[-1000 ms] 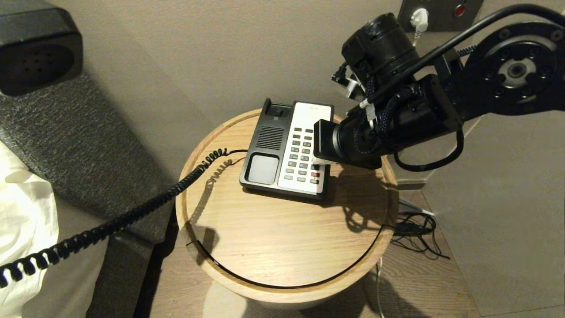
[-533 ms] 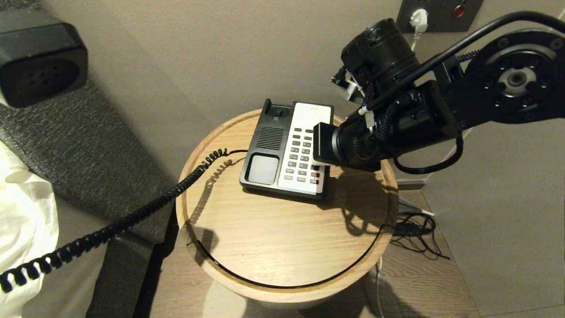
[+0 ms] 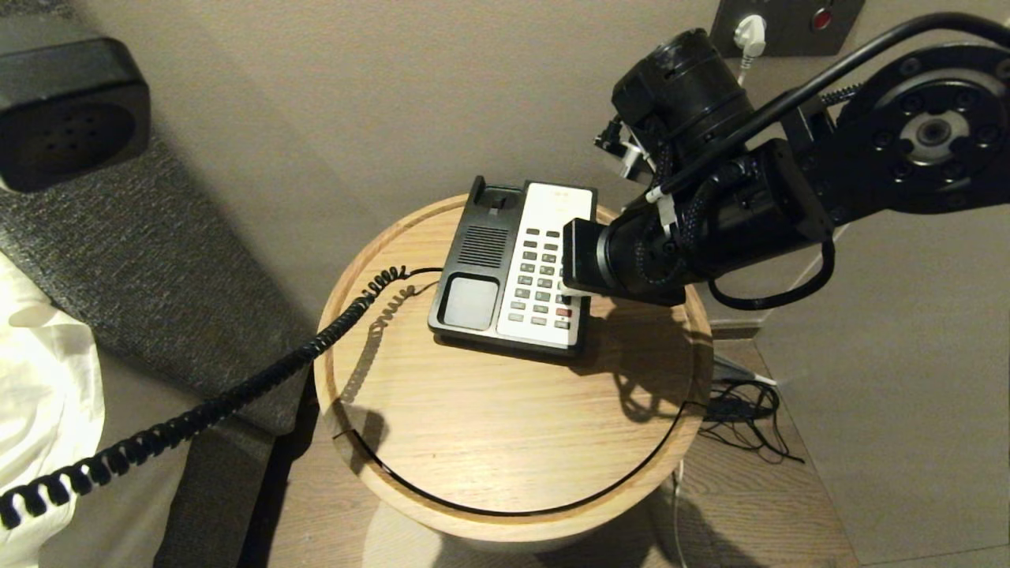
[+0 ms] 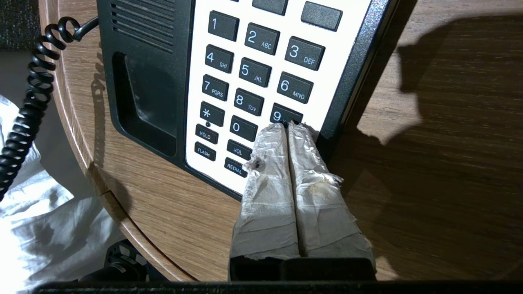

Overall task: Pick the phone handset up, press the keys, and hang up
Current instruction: Dial the number

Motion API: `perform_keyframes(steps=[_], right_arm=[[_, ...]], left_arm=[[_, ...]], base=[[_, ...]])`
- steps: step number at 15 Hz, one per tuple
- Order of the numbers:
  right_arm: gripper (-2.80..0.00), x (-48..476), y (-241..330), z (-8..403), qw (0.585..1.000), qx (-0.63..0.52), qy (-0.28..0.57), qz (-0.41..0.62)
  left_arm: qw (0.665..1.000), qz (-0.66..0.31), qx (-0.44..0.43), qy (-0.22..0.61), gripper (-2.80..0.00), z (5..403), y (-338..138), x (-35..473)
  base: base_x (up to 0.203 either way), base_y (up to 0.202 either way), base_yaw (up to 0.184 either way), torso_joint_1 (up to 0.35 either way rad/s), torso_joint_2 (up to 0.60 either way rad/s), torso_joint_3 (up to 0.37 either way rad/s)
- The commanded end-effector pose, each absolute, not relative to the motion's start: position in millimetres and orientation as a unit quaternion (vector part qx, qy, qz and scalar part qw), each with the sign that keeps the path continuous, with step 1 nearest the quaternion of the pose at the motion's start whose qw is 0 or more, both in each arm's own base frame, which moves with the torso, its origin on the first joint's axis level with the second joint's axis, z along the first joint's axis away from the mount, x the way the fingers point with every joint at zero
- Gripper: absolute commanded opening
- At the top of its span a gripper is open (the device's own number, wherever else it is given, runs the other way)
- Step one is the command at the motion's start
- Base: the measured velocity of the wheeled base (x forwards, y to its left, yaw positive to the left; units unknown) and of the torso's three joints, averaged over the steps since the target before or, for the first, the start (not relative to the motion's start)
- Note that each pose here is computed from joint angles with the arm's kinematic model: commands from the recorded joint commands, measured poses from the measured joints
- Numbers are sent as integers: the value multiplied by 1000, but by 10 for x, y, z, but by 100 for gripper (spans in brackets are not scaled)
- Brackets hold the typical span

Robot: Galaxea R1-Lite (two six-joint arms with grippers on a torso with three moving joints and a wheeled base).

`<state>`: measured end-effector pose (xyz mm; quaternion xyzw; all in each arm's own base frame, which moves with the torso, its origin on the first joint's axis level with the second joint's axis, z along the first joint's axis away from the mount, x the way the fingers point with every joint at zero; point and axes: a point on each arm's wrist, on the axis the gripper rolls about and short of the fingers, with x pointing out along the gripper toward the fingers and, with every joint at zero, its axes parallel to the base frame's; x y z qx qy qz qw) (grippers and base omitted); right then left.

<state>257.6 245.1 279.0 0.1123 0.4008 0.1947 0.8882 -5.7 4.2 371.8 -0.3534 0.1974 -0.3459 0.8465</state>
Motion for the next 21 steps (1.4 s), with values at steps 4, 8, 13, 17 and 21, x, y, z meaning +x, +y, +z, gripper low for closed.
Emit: perform_keyframes(steps=[4, 8, 13, 17, 21], right_arm=[[-280, 2528, 2459, 2832, 887, 116, 398, 202], [-280, 2516, 2483, 2814, 886, 113, 400, 203], [-280, 2544, 2503, 2732, 884, 105, 410, 199], [-280, 2544, 2503, 2695, 884, 97, 412, 200], [-280, 2539, 2499, 2669, 883, 93, 415, 198]], left_arm=[[846, -345, -355, 201, -280, 3706, 46, -61], [846, -344, -354, 201, -280, 3703, 44, -59], [845, -345, -355, 199, -280, 3698, 57, -72], [846, -345, -355, 199, -280, 3695, 59, -74], [846, -345, -354, 200, -280, 3682, 64, -80]], base=[[0, 0, 0, 0, 0, 0], [0, 0, 0, 0, 0, 0], [0, 0, 0, 0, 0, 0], [0, 0, 0, 0, 0, 0], [0, 0, 0, 0, 0, 0]])
